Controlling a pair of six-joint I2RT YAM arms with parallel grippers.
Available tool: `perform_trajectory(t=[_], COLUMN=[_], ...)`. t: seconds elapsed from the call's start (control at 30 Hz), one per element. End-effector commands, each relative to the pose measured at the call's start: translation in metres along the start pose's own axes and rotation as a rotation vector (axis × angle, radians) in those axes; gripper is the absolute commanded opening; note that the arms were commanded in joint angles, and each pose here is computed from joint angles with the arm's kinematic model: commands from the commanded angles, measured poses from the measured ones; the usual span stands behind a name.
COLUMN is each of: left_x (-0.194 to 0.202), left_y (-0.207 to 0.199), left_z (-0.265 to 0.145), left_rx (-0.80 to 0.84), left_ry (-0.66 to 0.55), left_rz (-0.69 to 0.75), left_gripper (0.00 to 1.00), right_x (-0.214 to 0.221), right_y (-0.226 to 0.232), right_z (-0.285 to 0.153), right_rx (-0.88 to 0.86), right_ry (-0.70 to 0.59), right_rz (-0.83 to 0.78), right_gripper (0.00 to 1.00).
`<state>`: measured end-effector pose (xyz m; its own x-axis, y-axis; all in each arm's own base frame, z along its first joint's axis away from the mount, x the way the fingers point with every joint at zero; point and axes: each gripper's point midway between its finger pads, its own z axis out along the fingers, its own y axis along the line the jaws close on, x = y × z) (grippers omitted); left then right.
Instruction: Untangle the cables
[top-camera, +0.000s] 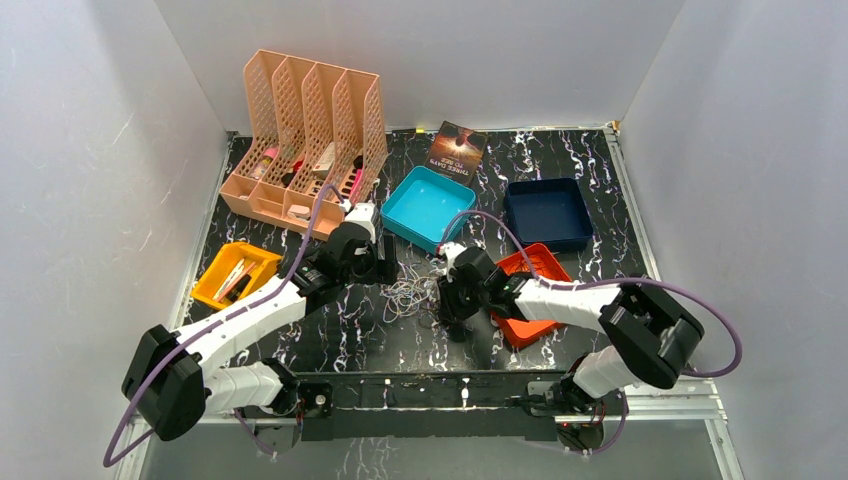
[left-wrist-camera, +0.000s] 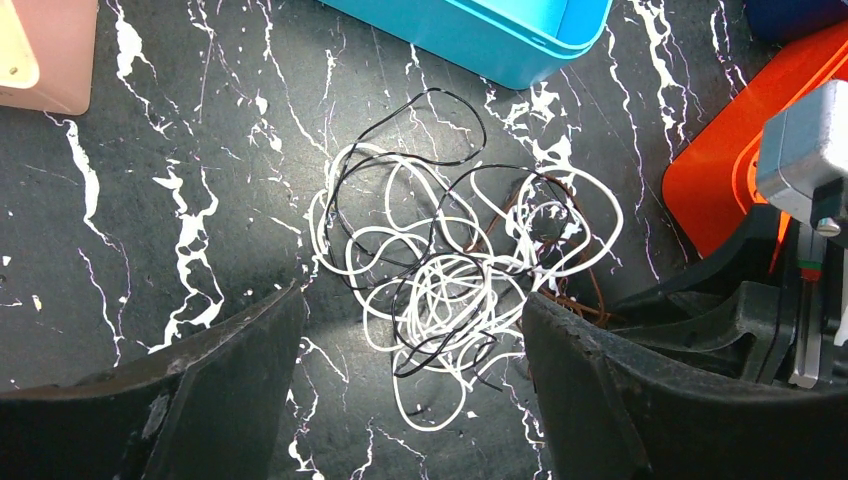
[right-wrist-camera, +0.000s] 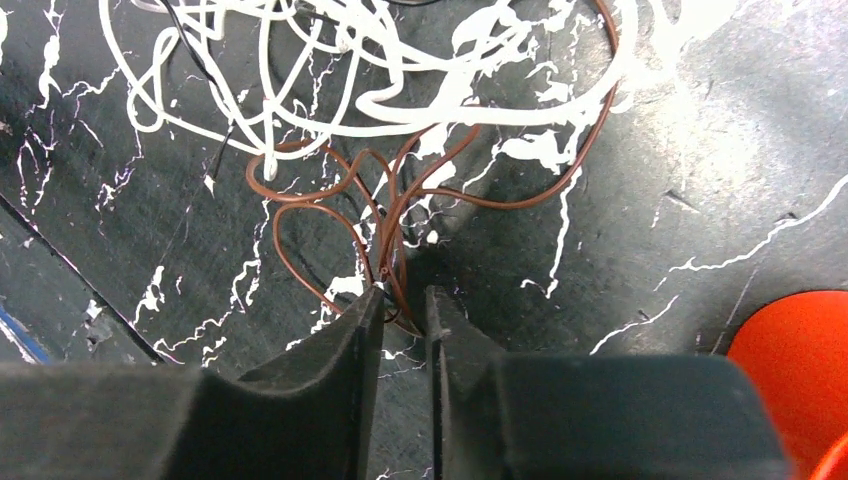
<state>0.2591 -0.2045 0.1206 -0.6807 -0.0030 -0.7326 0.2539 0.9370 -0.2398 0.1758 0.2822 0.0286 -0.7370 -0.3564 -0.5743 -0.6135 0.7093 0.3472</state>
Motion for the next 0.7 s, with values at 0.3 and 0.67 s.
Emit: perform_trajectory(t=[0.3, 0.67], left_x=[-0.022, -0.077], left_y=[0.014, 0.009], left_z=[-0.021, -0.076], left_rx=[-0.054, 0.065], left_ry=[-0.116, -0.474], left_rz=[-0.015, 0.047], left_gripper=[0.87, 0.96], right_x=[-0.072, -0.141], right_y=[0.045, 0.06], right_z=[-0.056, -0.132], right_rx=[-0.063, 0.009], right_ry=[-0.203, -0.386], right_rz=[-0.126, -0.184], right_gripper=[0.0, 0.0])
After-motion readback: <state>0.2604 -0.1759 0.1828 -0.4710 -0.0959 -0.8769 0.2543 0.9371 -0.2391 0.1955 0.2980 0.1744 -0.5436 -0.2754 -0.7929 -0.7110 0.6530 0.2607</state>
